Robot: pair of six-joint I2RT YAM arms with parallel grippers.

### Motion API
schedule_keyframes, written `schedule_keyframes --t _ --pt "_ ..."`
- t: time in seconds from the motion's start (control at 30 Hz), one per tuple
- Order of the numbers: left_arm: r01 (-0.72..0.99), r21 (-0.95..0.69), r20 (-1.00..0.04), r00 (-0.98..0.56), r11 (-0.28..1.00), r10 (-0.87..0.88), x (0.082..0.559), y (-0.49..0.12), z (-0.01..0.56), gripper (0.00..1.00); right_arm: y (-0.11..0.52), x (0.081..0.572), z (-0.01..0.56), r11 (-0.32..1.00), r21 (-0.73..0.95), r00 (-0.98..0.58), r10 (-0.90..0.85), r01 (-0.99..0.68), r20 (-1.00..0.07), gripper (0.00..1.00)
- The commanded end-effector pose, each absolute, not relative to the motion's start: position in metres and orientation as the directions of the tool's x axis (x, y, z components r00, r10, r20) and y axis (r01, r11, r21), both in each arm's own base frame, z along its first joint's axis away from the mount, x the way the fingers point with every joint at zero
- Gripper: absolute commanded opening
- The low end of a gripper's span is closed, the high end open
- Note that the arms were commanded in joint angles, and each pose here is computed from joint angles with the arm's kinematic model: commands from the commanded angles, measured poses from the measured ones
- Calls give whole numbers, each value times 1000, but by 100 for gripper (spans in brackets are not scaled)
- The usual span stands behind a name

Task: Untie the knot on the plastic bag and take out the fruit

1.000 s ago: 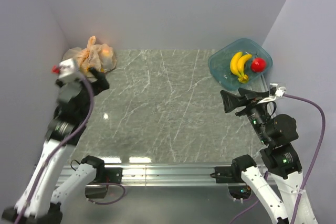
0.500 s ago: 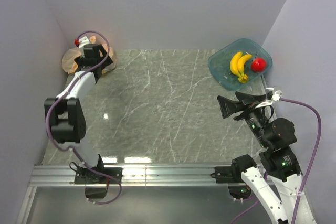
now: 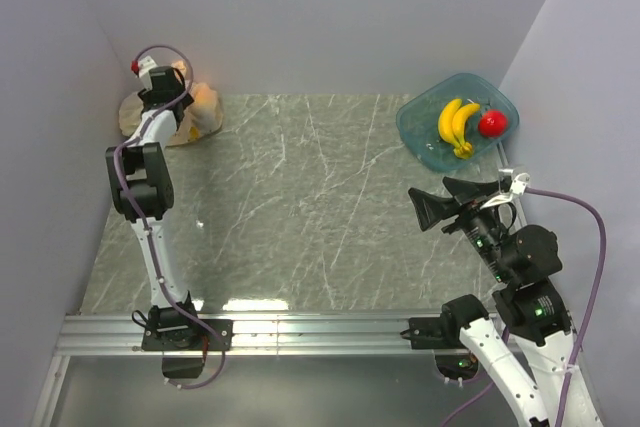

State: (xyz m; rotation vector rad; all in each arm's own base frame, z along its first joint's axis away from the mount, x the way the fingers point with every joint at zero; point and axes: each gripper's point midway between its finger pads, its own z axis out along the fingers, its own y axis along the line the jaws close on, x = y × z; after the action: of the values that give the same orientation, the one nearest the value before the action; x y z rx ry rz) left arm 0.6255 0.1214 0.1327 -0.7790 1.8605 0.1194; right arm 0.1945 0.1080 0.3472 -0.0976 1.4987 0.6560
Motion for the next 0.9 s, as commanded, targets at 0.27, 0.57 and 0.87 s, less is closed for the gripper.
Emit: schedule_keyframes --t 0.27,0.57,0.87 --pt "-391 -276 -881 -264 878 -394 599 57 170 1 117 194 346 808 315 -81 319 -498 -944 99" --pt "-193 -265 -865 -384 945 -322 506 -86 202 1 122 201 329 816 331 -184 275 -473 -944 98" --pt "34 -372 -819 -483 928 -311 362 -223 198 1 136 204 318 795 336 -246 241 -505 -939 97"
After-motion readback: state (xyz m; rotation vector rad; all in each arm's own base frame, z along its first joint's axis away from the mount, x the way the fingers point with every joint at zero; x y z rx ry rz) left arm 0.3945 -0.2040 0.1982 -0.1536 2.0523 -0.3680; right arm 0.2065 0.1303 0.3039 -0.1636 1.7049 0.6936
